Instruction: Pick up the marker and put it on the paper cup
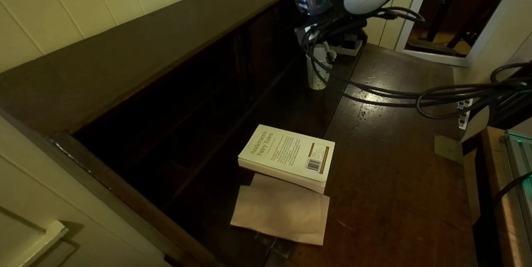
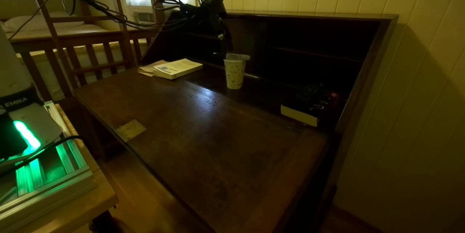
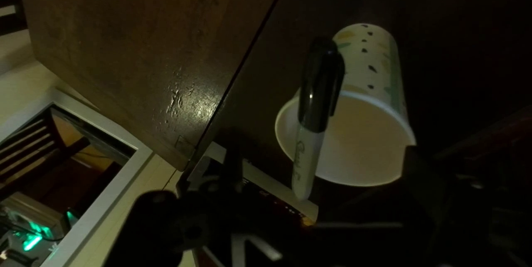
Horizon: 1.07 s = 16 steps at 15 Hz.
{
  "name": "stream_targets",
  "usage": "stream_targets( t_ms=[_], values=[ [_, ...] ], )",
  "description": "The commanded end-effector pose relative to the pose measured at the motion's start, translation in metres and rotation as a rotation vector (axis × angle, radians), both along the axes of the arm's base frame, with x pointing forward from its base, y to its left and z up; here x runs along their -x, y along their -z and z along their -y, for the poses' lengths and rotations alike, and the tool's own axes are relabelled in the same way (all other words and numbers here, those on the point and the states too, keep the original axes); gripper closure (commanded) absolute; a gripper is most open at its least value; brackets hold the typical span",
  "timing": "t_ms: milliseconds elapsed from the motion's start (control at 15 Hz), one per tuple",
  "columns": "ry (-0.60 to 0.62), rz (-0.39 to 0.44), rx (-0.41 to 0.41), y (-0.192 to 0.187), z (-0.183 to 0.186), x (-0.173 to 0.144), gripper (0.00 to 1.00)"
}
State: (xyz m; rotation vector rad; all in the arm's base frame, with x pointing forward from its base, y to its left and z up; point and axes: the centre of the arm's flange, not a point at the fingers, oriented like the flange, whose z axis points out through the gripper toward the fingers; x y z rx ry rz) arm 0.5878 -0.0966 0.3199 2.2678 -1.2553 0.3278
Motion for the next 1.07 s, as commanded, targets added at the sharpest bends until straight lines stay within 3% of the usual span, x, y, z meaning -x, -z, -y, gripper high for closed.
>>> stream_targets(
  t_ms=[0,200,733,1000],
  values=[
    [-0.024,0.003,-0.011,-0.009,-0.001,-0.004,0.00],
    [-0.057,-0.016,-0.003,-0.017,0.001,-0.001,0.00],
    [-0.226,0.034,-0.095,-0.052,0.014,0.014,0.00],
    [-0.243,0.035,-0.140,-0.069,0.022,0.022,0.00]
  ],
)
